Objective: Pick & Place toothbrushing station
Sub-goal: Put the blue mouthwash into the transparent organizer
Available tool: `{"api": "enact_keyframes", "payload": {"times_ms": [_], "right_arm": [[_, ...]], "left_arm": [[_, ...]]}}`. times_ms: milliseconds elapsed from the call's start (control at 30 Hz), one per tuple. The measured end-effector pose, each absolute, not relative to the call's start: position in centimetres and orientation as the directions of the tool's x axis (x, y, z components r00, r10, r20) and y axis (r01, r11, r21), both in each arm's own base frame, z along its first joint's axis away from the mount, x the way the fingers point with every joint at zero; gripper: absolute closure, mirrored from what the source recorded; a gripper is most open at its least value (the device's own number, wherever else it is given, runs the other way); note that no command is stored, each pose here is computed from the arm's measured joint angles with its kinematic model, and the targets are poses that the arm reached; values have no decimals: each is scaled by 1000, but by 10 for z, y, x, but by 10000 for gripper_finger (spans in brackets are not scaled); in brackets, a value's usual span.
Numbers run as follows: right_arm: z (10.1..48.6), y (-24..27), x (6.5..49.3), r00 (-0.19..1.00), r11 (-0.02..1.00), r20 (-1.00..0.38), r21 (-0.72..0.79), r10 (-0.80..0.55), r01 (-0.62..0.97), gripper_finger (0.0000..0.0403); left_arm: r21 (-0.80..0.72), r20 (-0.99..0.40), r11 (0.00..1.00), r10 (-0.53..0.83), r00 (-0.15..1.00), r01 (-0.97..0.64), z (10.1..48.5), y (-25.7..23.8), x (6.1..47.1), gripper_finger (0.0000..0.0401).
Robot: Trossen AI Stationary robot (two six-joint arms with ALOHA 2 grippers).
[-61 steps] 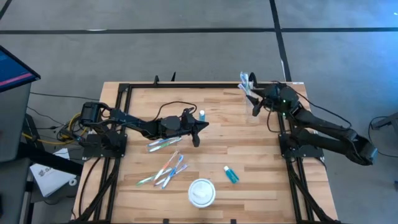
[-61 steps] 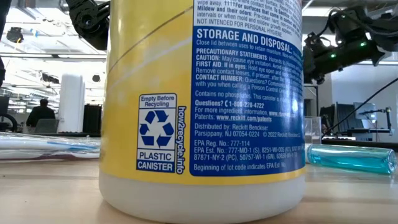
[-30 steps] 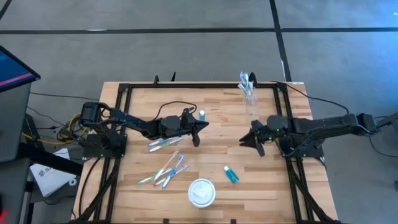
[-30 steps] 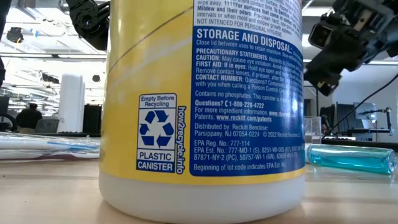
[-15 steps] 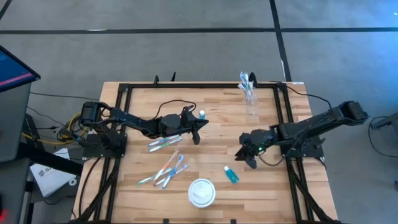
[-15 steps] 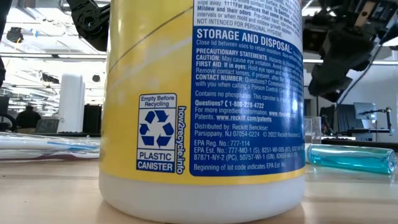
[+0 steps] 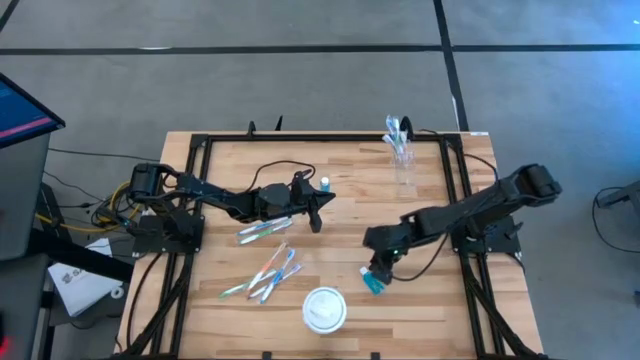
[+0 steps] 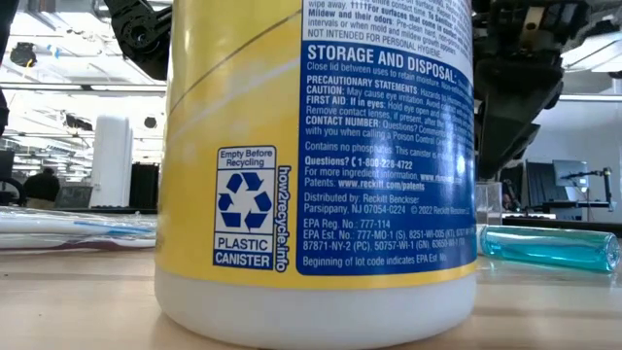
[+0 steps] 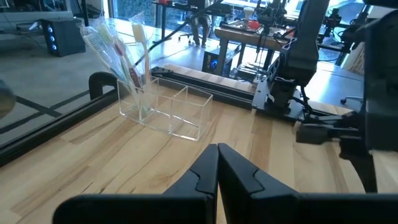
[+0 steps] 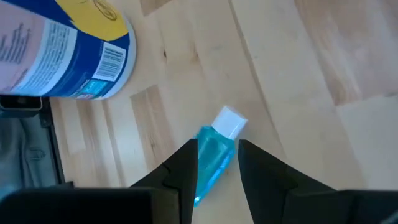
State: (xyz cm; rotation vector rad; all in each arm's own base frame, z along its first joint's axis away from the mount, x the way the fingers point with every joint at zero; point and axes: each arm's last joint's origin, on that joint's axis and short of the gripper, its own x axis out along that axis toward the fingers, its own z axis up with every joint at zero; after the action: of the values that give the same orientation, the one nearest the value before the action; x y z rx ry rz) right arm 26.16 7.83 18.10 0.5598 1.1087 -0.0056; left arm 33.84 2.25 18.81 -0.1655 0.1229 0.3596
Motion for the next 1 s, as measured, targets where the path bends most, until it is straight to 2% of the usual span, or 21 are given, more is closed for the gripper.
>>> {"api": "enact_keyframes", "payload": {"times_ms": [233,433,1000], "right_arm": [[167,83,272,370,863,-896,376,246,337,296],[158,85,281,344,865,-909,359,237,350,296],[156,87,286,368,862,-907,344,204,372,296]], "left_arm": [[-138,-150,923,339,929,-360,188,22,338,401],[-138,-151,923,339,928,-360,188,22,338,401],[-138,-151,923,339,928,-360,188,22,338,401]]}}
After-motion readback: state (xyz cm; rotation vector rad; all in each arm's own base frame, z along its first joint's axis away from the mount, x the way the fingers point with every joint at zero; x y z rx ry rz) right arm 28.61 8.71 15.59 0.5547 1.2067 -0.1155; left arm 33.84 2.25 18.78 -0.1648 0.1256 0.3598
